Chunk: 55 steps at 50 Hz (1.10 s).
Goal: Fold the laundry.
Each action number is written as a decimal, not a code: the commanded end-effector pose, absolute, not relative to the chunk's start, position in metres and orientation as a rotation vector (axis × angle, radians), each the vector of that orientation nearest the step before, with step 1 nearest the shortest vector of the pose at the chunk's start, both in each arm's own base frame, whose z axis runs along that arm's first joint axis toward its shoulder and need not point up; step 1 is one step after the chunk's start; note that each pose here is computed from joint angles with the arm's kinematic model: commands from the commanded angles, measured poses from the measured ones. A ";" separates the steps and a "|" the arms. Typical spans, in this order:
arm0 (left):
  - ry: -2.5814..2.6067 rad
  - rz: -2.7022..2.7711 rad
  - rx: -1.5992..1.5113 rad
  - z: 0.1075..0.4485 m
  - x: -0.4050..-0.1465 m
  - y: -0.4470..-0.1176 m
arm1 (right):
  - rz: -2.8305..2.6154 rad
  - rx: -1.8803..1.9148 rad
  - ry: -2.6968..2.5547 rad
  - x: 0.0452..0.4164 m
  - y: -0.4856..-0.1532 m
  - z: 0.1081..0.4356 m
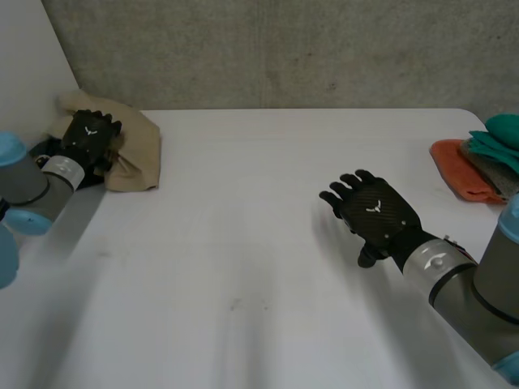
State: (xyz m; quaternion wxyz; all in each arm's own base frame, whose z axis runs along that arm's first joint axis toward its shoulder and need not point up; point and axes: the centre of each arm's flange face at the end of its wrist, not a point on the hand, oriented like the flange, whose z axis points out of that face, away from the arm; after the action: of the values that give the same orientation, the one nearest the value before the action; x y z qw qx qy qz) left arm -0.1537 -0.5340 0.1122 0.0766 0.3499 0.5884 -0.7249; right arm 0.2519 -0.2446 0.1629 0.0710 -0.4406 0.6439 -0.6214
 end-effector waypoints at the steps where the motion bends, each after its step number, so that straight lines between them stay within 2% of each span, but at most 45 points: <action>1: 1.710 -2.207 1.044 0.100 -0.155 -0.543 | -1.869 -1.280 2.015 0.233 -0.248 0.161; 7: 1.606 -2.241 0.957 0.115 -0.168 -0.541 | -1.875 -1.251 2.059 0.223 -0.253 0.162; 11: 1.480 -2.307 0.858 0.167 -0.178 -0.527 | -1.909 -1.229 2.075 0.216 -0.259 0.168; 12: 1.434 -2.358 0.838 0.187 -0.185 -0.516 | -1.924 -1.217 2.079 0.214 -0.262 0.170; 15: 1.427 -2.459 0.817 0.215 -0.200 -0.494 | -1.962 -1.196 2.081 0.210 -0.266 0.177; 16: 1.455 -2.539 0.821 0.231 -0.218 -0.473 | -1.986 -1.182 2.084 0.207 -0.268 0.182; 18: 1.505 -2.617 0.830 0.244 -0.236 -0.450 | -2.010 -1.168 2.090 0.204 -0.271 0.185; 19: 1.567 -2.689 0.844 0.255 -0.253 -0.424 | -2.033 -1.154 2.091 0.203 -0.274 0.190; 20: 1.594 -2.712 0.849 0.258 -0.258 -0.414 | -2.043 -1.148 2.092 0.202 -0.274 0.192; 22: 1.665 -2.756 0.872 0.261 -0.270 -0.390 | -2.062 -1.138 2.096 0.201 -0.275 0.195; 23: 1.724 -2.794 0.917 0.263 -0.283 -0.363 | -2.082 -1.125 2.109 0.199 -0.277 0.198; 25: 1.787 -2.816 0.996 0.261 -0.297 -0.334 | -2.096 -1.111 2.122 0.197 -0.278 0.201; 26: 1.839 -2.822 1.105 0.254 -0.310 -0.307 | -2.106 -1.105 2.132 0.195 -0.278 0.203; 29: 1.920 -2.802 1.288 0.238 -0.328 -0.267 | -2.104 -1.098 2.145 0.193 -0.278 0.203; 32: 2.066 -2.715 1.533 0.208 -0.349 -0.209 | -2.095 -1.096 2.155 0.192 -0.278 0.203; 36: 2.131 -2.610 1.679 0.193 -0.355 -0.177 | -2.094 -1.097 2.156 0.191 -0.279 0.203; 43: 2.062 -2.473 1.739 0.198 -0.346 -0.175 | -2.105 -1.090 2.154 0.189 -0.283 0.205; 48: 2.037 -2.454 1.488 0.222 -0.323 -0.207 | -2.125 -1.095 2.133 0.191 -0.287 0.212; 55: 2.176 -2.236 1.094 0.216 -0.293 -0.226 | -2.098 -1.204 2.010 0.213 -0.285 0.234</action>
State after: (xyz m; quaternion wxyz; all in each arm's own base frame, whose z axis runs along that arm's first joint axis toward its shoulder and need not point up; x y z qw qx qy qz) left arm -0.3192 -0.2088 0.2191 -0.1718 0.4030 0.5865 -0.6813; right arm 0.1944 -0.2860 0.2153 -0.0270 -0.3507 0.6618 -0.6621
